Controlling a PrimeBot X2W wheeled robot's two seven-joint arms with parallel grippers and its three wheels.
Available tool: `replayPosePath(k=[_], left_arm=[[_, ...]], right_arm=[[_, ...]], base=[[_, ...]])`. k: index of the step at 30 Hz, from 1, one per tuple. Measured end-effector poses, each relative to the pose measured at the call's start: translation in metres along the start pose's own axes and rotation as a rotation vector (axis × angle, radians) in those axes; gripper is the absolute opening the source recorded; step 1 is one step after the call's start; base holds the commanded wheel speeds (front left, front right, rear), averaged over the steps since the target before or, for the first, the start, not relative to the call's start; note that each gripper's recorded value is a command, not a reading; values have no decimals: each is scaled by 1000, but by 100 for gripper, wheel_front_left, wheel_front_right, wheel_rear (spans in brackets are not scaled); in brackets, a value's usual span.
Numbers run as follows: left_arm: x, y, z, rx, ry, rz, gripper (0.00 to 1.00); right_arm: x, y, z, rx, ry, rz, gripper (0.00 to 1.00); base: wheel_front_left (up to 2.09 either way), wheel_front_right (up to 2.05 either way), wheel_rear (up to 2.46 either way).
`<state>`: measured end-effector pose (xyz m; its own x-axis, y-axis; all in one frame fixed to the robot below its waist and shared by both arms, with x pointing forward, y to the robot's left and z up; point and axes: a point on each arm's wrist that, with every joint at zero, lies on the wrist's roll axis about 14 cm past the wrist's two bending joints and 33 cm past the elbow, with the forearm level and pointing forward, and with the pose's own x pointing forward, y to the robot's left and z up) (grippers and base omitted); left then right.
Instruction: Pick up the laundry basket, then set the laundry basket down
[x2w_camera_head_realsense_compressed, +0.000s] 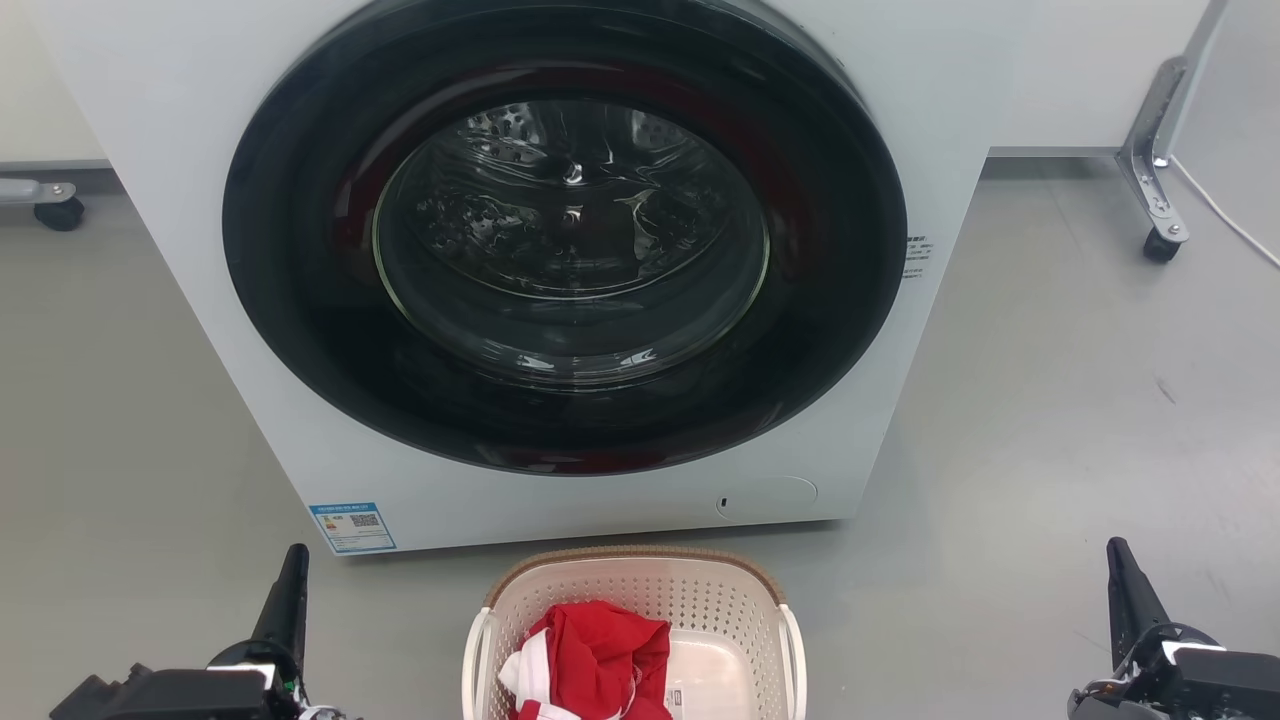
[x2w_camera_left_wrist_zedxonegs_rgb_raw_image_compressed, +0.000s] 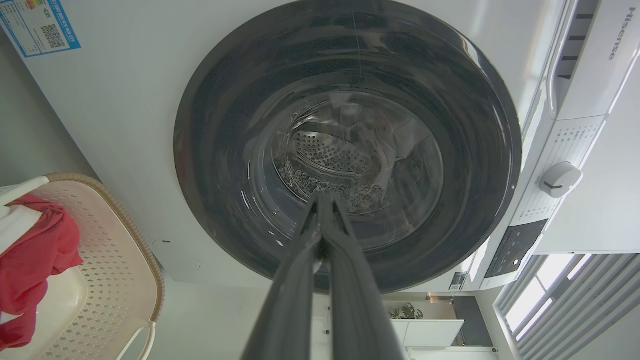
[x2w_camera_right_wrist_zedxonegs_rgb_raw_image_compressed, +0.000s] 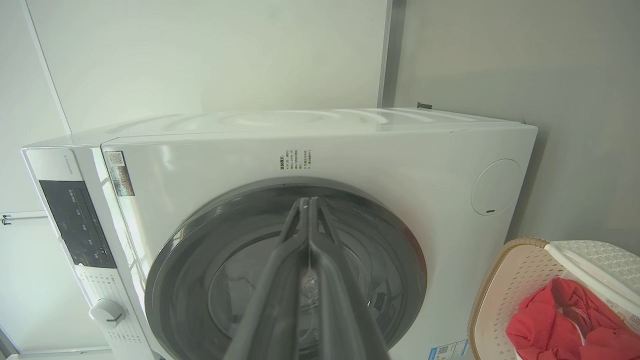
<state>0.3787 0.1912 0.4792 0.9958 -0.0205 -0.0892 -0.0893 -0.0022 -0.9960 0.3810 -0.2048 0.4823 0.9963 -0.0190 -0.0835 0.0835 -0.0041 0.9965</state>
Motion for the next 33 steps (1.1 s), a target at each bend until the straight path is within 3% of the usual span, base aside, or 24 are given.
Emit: replayPosePath(k=[33], left_arm=[[0, 0, 0, 0, 0, 1, 0]], right_arm=[[0, 0, 0, 1, 0, 1, 0]], base=[[0, 0, 0]])
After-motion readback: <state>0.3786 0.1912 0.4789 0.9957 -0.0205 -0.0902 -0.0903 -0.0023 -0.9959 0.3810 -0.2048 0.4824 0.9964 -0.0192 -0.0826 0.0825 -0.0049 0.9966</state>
